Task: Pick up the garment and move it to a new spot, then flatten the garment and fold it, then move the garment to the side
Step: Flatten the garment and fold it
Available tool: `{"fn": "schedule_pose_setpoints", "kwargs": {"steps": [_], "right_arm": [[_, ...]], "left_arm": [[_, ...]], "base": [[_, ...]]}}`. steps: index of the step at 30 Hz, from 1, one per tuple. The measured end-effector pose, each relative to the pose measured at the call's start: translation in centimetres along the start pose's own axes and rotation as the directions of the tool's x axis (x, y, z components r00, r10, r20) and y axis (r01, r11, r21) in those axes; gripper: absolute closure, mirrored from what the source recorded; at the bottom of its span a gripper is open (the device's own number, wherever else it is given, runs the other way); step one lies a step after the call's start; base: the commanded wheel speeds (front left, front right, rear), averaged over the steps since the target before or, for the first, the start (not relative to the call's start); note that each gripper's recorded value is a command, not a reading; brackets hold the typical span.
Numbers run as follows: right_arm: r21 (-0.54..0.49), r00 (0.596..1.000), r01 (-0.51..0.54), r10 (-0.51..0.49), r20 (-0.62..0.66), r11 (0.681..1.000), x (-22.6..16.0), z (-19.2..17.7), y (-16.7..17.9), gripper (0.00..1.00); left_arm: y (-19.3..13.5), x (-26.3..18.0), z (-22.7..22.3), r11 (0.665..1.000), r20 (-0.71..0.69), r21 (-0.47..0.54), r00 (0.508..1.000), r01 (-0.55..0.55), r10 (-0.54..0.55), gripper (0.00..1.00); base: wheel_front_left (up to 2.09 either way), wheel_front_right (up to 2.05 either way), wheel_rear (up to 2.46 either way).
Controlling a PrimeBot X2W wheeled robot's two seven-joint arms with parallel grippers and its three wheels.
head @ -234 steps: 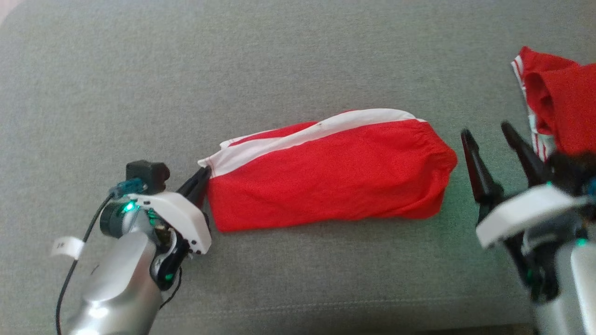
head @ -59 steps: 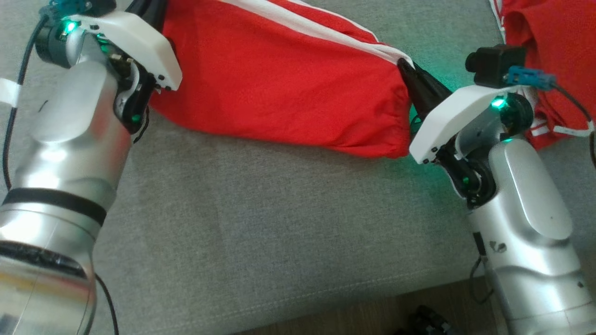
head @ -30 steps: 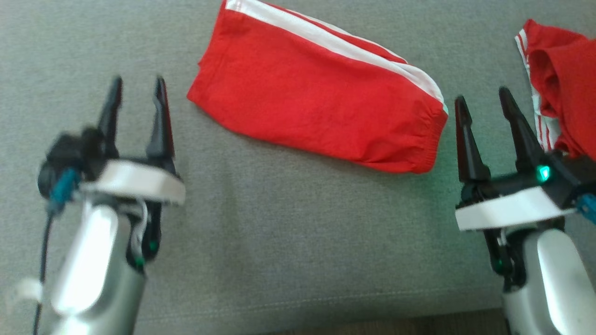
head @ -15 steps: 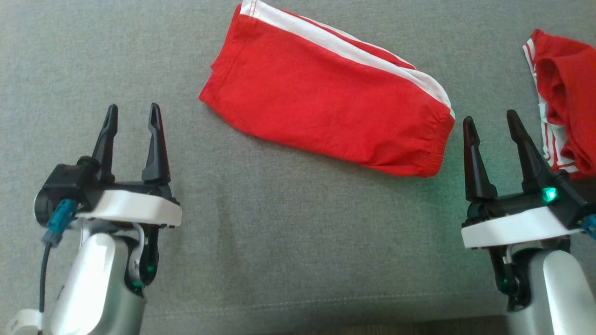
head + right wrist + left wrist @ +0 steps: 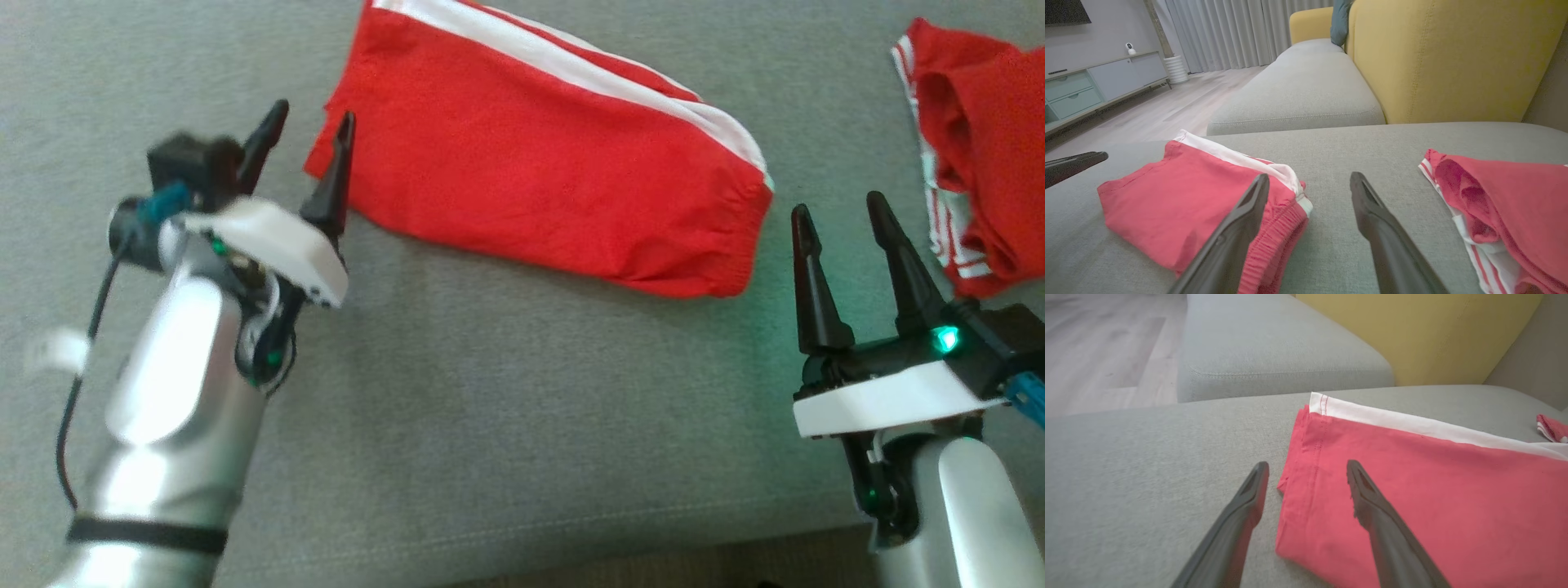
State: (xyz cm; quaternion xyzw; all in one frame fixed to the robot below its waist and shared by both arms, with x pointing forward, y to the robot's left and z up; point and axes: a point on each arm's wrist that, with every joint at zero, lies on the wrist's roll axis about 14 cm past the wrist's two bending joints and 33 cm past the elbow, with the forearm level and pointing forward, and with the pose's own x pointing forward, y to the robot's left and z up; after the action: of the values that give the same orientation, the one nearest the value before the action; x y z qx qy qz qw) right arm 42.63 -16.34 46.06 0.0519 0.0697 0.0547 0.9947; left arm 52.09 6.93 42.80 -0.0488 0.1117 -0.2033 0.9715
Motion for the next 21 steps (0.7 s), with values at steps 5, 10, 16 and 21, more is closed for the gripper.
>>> {"fn": "schedule_pose_setpoints", "kwargs": {"steps": [5, 10, 16, 21], "right_arm": [[0.01, 0.999, 0.046, -0.046, -0.017, 0.999, -0.8, -0.4, -1.5, 0.0], [0.019, 0.996, 0.081, -0.081, -0.03, 0.997, -1.4, -0.8, -2.5, 0.0], [0.032, 0.996, 0.088, -0.086, -0.036, 0.996, -1.5, -1.0, -2.7, 0.0], [0.039, 0.996, 0.084, -0.082, -0.037, 0.996, -1.4, -1.1, -2.6, 0.0]], "left_arm": [[-0.2, 2.4, -3.7, 0.999, -0.199, 0.011, 0.979, 0.037, -0.034, 0.0], [0.4, 3.6, -5.7, 0.997, -0.321, 0.059, 0.947, 0.054, -0.032, 0.0], [0.7, 4.5, -5.9, 0.991, -0.416, 0.111, 0.909, 0.075, -0.022, 0.0], [0.7, 4.8, -5.8, 0.984, -0.441, 0.153, 0.897, 0.097, -0.02, 1.0]], "base": [[0.0, 0.0, 0.0], [0.0, 0.0, 0.0], [0.0, 0.0, 0.0], [0.0, 0.0, 0.0]]}}
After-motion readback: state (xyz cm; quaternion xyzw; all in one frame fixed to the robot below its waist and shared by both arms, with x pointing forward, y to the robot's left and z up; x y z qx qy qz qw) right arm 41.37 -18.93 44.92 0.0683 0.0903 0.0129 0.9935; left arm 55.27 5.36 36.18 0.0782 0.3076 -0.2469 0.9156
